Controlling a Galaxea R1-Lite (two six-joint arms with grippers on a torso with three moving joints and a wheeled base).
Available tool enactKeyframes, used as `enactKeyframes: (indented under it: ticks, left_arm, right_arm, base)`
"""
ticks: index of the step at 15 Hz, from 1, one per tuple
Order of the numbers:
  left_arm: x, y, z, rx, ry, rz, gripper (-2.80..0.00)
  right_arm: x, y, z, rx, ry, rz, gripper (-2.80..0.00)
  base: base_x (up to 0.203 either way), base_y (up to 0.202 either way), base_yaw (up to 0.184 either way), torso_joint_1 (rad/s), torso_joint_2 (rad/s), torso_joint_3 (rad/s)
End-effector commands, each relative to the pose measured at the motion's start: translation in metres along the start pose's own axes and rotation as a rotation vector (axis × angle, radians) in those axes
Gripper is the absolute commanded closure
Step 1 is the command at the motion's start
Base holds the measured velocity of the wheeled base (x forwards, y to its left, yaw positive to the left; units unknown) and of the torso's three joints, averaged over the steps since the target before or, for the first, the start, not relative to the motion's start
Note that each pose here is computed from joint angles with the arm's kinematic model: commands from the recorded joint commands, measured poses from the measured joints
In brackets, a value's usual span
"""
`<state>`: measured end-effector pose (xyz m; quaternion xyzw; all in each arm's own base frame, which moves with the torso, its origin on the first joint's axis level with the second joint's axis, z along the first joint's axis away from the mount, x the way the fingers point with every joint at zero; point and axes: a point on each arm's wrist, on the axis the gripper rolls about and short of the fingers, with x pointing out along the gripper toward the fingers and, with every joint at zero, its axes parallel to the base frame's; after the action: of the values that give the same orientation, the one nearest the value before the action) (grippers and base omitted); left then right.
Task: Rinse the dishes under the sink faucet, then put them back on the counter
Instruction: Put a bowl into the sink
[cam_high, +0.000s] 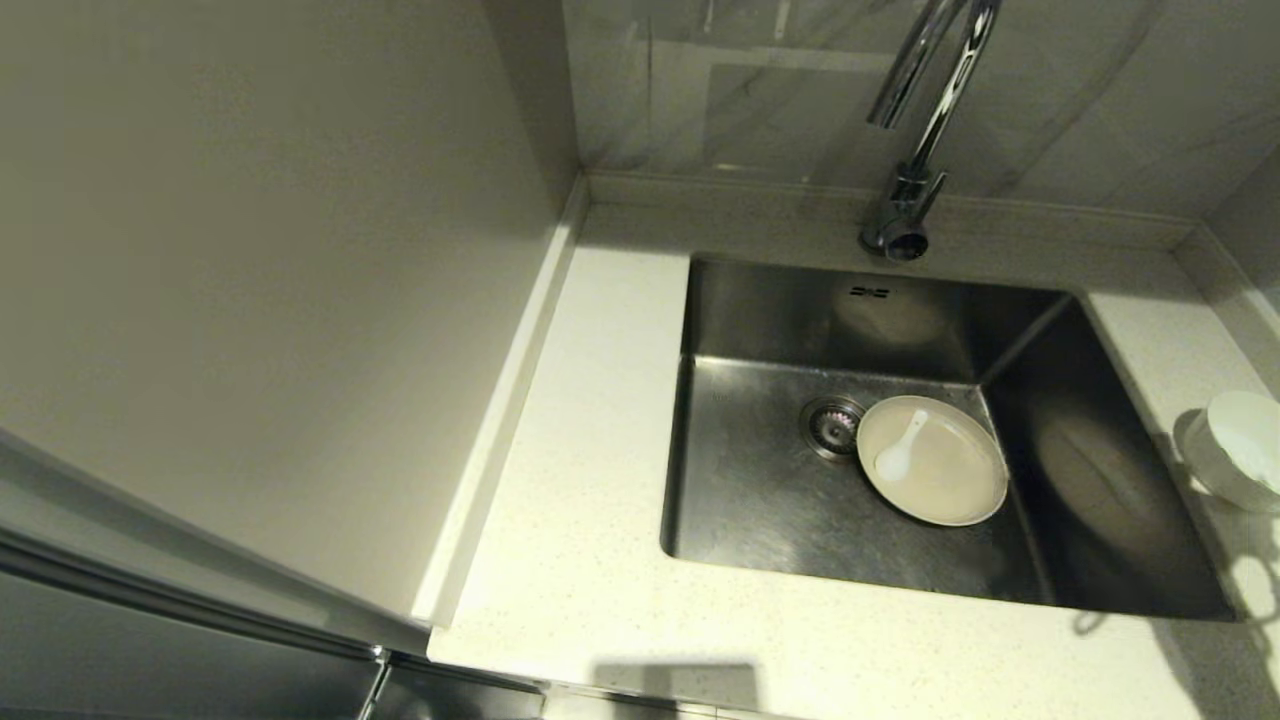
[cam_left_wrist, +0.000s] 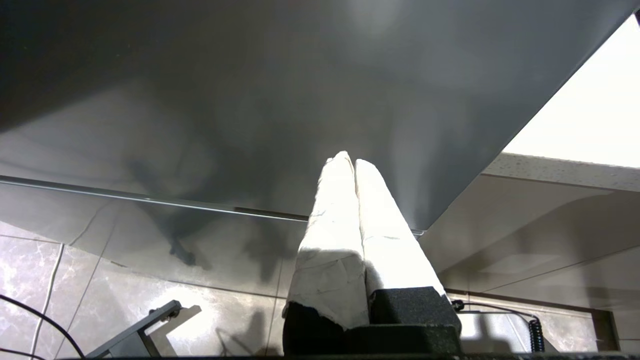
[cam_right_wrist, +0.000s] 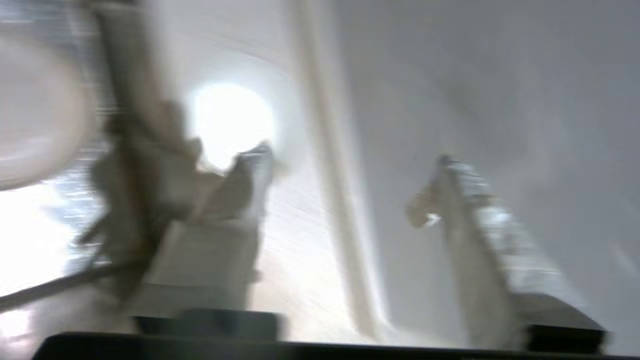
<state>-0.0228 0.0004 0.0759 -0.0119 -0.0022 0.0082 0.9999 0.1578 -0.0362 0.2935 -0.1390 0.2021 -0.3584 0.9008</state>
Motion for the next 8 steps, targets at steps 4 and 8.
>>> enactKeyframes:
  ticks: [4,8]
  left_arm:
    - [0.0,0.0,0.0,-0.001,-0.003,0.0,0.0]
    - [0.0,0.0,0.0,-0.001,-0.003,0.0,0.0]
  right_arm:
    - [-0.04,-0.049,-0.017,0.122,-0.015,-0.272,0.0]
    - [-0.056,-0.059,-0.036,0.077,0.144,-0.352,0.0]
  base:
    - [0.0,0.0,0.0,0.0,0.0,0.0]
    - [0.0,0.0,0.0,0.0,0.0,0.0]
